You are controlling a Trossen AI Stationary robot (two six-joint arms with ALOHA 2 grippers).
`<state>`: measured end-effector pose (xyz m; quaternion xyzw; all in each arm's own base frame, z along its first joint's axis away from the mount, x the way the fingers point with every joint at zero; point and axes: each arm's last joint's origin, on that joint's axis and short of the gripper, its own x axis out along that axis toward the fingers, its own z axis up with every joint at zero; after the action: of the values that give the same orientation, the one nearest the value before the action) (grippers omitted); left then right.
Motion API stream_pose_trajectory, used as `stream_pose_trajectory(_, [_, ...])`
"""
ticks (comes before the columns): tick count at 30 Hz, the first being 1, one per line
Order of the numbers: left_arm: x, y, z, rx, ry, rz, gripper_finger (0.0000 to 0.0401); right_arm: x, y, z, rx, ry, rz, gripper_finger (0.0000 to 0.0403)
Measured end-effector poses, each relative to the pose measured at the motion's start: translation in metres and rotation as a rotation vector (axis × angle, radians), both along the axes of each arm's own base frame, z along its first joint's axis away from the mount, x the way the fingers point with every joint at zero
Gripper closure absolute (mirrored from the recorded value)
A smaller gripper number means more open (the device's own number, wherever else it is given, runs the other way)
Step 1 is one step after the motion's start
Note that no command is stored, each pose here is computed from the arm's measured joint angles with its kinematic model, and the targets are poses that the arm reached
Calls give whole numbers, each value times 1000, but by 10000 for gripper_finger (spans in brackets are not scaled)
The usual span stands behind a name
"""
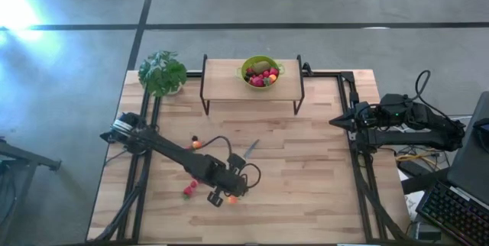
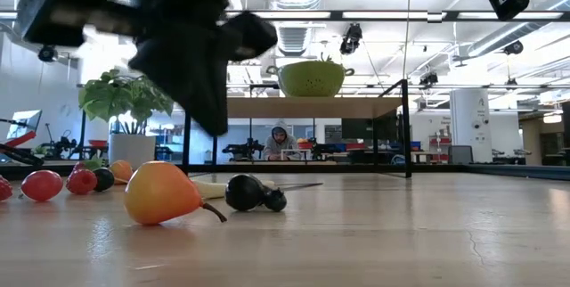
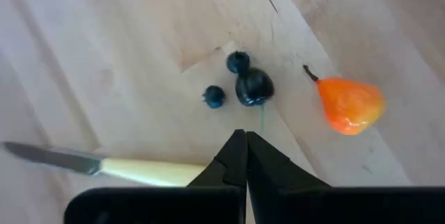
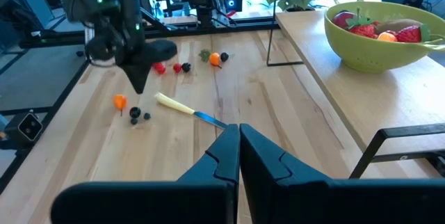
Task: Pick & Place Fruit
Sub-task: Put the black cherry into the strainer bowl
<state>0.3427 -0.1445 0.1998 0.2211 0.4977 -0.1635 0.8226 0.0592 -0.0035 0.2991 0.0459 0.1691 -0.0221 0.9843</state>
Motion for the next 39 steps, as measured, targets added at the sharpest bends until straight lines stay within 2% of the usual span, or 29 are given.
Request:
stream_pose_trajectory(7, [-8, 5, 21, -13, -34, 14, 400, 0, 0, 0, 0, 0, 0, 394])
stream_pose_trajectory(11, [-6, 5, 23, -40, -57, 42, 382, 0, 0, 0, 0, 0, 0, 394])
stream_pose_trajectory(16, [2, 1, 15, -23, -81, -4, 322, 0, 0, 0, 0, -1, 0, 394])
stream_pose_trajectory(21, [8, -1, 4, -27, -87, -1, 254, 0, 0, 0, 0, 0, 0, 394])
stream_pose_trajectory(25, [13, -3, -6, -34, -80, 15, 222, 0, 0, 0, 0, 0, 0, 394])
stream_pose_trajectory(39, [21, -7, -33, -22, -36, -19, 219, 0, 0, 0, 0, 0, 0, 394])
